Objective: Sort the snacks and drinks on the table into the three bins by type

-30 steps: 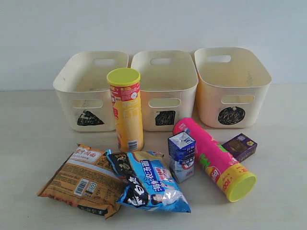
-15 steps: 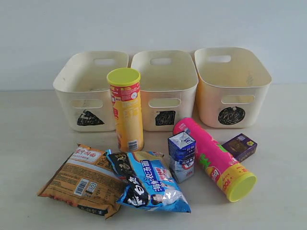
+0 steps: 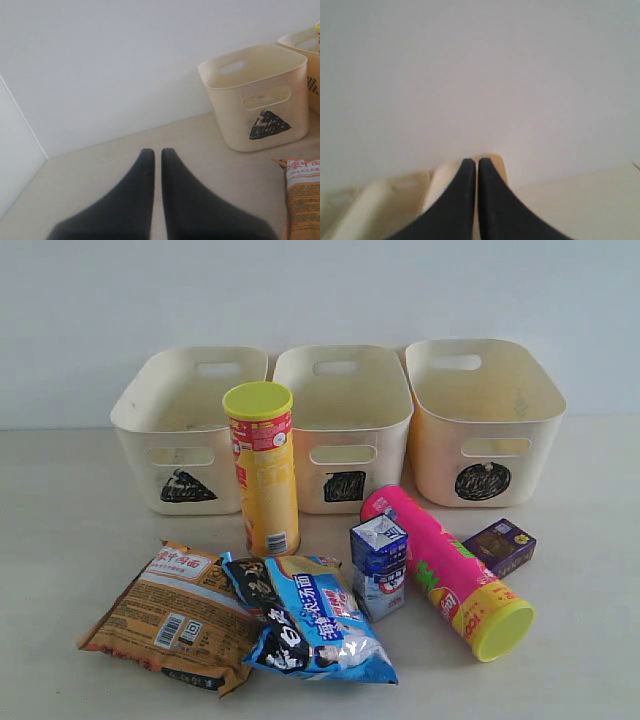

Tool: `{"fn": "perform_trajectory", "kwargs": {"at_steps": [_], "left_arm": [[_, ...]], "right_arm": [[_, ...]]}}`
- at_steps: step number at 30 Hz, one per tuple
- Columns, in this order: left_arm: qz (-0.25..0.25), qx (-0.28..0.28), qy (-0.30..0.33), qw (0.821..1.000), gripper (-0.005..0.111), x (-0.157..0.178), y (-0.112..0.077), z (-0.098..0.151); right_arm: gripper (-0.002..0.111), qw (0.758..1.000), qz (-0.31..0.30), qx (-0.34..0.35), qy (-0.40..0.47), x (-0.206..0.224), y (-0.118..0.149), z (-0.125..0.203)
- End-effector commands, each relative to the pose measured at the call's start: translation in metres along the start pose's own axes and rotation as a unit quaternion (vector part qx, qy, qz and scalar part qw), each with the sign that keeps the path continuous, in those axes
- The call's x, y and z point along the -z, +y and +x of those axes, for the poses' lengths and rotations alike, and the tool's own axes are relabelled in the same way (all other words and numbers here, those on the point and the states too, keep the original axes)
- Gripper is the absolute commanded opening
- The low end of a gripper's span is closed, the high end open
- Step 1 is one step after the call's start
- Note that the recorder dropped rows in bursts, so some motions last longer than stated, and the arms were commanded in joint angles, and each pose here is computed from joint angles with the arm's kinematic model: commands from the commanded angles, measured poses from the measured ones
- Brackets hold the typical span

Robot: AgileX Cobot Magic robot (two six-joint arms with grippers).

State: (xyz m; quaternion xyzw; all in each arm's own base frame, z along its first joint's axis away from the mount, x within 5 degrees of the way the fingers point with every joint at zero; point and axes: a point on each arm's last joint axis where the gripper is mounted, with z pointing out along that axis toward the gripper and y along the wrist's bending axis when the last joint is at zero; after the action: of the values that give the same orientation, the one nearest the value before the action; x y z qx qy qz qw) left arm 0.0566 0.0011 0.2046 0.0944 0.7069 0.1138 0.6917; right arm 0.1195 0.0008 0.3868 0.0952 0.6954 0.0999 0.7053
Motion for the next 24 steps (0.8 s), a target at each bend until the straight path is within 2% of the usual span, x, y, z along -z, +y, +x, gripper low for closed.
{"fn": "perform_trajectory", "kwargs": {"at_steps": [1,5,7,13,16,19,24], "left_arm": [[-0.002,0.006,-0.004,1.000,0.004,0.000,0.000,0.000],[-0.002,0.006,-0.004,1.000,0.004,0.000,0.000,0.000],[-0.001,0.006,-0.003,1.000,0.004,0.000,0.000,0.000],[-0.001,0.006,-0.003,1.000,0.004,0.000,0.000,0.000],[-0.001,0.006,-0.003,1.000,0.004,0.000,0.000,0.000],[-0.001,0.006,-0.003,1.000,0.004,0.000,0.000,0.000],[-0.001,0.006,-0.003,1.000,0.004,0.000,0.000,0.000]], "right_arm": [[0.000,0.981,0.024,0.072,0.179,-0.027,0.002,0.001],[0.000,0.939,-0.022,0.091,0.330,-0.051,0.012,0.010],[0.000,0.907,-0.065,0.098,0.404,-0.059,0.018,0.017],[0.000,0.849,-0.143,0.078,0.502,-0.078,0.029,0.032],[0.000,0.833,-0.155,0.074,0.526,-0.084,0.029,0.040],[0.004,0.827,-0.160,0.078,0.534,-0.088,0.029,0.044],[0.030,0.821,-0.184,0.072,0.535,-0.095,0.031,0.049]]}}
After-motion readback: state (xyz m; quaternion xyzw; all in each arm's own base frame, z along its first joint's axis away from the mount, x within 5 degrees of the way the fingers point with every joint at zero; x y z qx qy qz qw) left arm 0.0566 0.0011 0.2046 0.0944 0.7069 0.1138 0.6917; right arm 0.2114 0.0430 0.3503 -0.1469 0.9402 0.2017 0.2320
